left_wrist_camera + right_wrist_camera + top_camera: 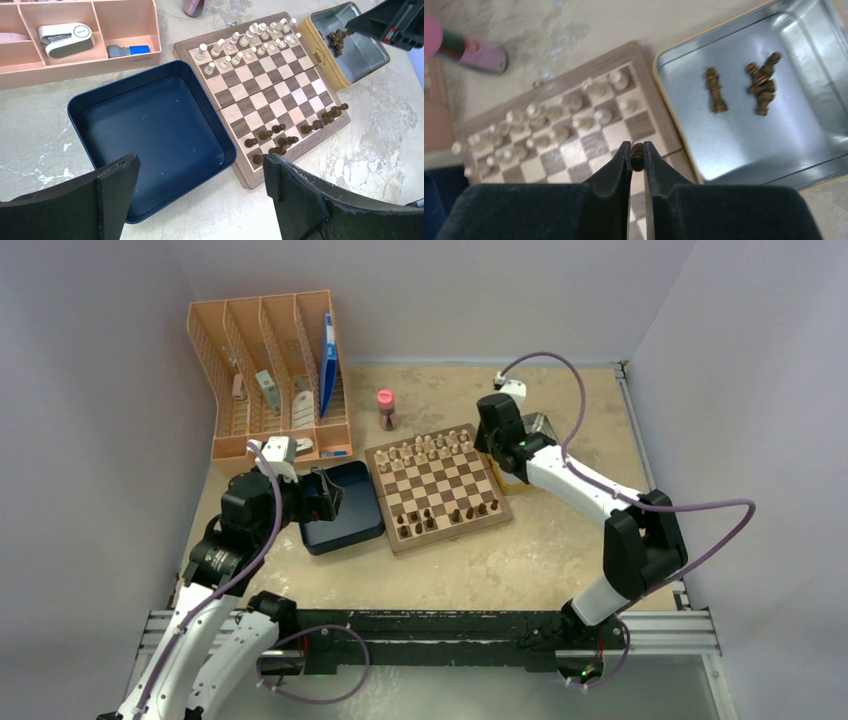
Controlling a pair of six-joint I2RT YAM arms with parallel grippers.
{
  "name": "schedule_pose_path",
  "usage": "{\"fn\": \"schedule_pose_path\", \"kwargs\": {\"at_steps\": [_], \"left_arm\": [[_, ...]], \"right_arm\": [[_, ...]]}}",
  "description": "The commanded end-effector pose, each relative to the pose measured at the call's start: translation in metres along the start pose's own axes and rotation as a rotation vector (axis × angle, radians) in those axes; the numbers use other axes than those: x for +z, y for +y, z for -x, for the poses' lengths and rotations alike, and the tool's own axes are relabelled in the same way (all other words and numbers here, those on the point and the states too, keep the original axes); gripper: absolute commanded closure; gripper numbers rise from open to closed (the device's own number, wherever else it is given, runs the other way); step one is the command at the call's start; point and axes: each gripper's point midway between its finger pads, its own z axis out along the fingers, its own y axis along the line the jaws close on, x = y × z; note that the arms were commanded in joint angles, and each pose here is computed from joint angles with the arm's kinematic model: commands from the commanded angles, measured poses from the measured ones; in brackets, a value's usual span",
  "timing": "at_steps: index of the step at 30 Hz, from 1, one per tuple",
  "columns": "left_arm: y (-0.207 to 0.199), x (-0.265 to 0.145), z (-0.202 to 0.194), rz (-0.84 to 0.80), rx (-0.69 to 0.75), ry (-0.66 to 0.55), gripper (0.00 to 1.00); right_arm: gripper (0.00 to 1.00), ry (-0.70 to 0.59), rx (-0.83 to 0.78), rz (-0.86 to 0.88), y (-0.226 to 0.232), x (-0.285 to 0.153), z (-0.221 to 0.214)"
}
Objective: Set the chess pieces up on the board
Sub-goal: Pick up the chess piece from the storage box, then place the chess piece on the chessboard.
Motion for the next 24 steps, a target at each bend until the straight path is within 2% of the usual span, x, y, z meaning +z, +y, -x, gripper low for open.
{"fn": "schedule_pose_path", "kwargs": {"at_steps": [1,13,24], "left_arm": [[-0.003,-0.001,0.014,-0.01,0.004,-0.051,0.05],[-0.002,-0.002,0.014,-0.007,0.004,-0.048,0.05],[-0.002,-0.002,0.015,-0.004,0.003,-0.054,0.05]], "right_arm": [[0.87,0.032,-0.047,0.085,0.03,-0.025,-0.024],[0.87,0.106,-0.132,0.199,0.082,-0.048,-0.091],[0.87,0.181,-0.218,0.174,0.09,-0.058,-0.148]]}}
